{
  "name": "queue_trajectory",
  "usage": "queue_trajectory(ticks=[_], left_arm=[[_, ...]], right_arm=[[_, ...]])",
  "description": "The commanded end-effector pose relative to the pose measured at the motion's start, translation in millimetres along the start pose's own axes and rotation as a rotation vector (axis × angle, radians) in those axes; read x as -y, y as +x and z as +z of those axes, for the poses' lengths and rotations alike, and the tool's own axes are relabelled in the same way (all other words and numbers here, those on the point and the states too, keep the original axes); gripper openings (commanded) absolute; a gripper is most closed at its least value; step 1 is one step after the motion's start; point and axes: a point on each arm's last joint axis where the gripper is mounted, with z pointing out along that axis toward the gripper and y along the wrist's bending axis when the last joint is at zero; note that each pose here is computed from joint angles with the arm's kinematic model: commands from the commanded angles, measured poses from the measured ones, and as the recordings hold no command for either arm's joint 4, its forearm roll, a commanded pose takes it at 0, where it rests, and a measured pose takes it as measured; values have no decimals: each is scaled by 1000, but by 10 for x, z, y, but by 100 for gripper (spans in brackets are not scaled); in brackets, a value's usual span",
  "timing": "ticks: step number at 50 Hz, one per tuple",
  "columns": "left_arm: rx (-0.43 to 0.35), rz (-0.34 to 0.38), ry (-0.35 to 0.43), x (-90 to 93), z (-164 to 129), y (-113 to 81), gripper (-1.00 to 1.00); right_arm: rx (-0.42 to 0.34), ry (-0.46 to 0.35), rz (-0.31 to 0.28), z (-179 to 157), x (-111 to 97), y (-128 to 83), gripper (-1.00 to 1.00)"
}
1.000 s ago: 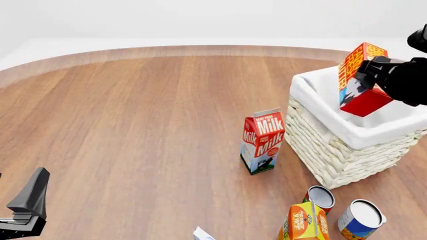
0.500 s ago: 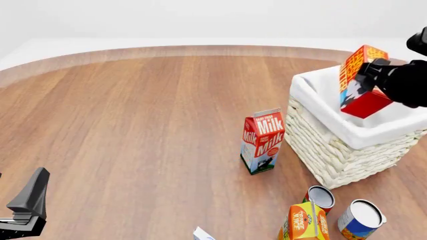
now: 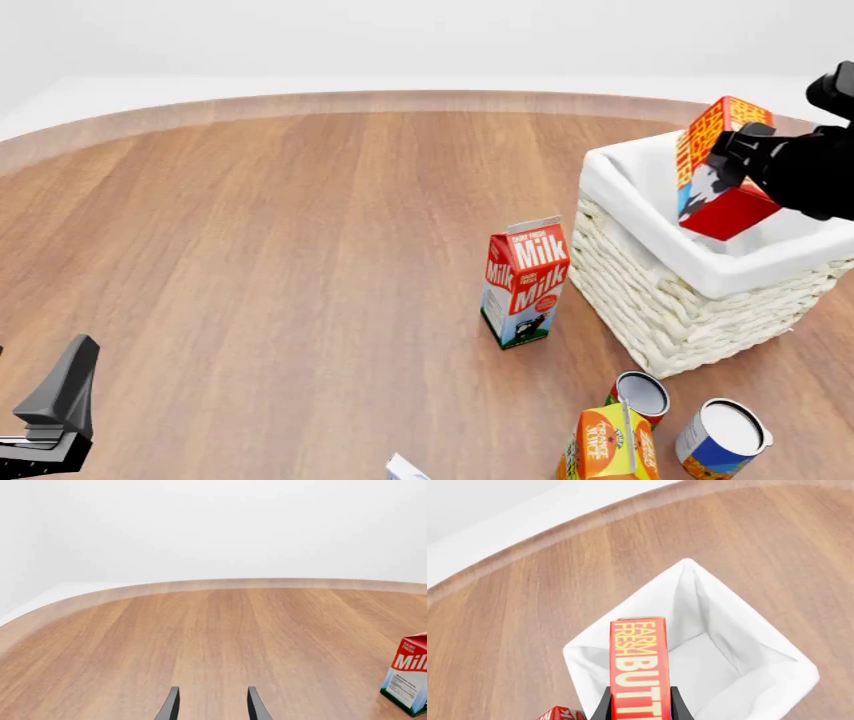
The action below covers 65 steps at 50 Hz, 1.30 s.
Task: Pick up the cream cheese box and the butter, and put them in the basket.
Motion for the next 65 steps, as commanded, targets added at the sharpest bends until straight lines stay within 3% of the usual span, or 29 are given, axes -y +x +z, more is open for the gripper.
queue_trajectory(ticks=[1, 4, 5, 27, 35, 52, 65], left_arm=[[0, 0, 0, 0, 0, 0, 100], [0, 0, 0, 0, 0, 0, 100], [0, 0, 0, 0, 0, 0, 100], [0, 0, 0, 0, 0, 0, 100], [0, 0, 0, 0, 0, 0, 100], [0, 0, 0, 0, 0, 0, 100], [0, 0, 0, 0, 0, 0, 100]], right_arm=[[22, -18, 12, -26, -42, -49, -100], [22, -18, 12, -26, -42, -49, -100], [29, -2, -9, -28, -12, -107, 100], [50, -27, -23, -110, -86, -169, 100], [45, -81, -52, -218, -235, -153, 100], [10, -310, -225, -737, -854, -224, 100], [-35, -468, -335, -981, -1195, -110, 100]])
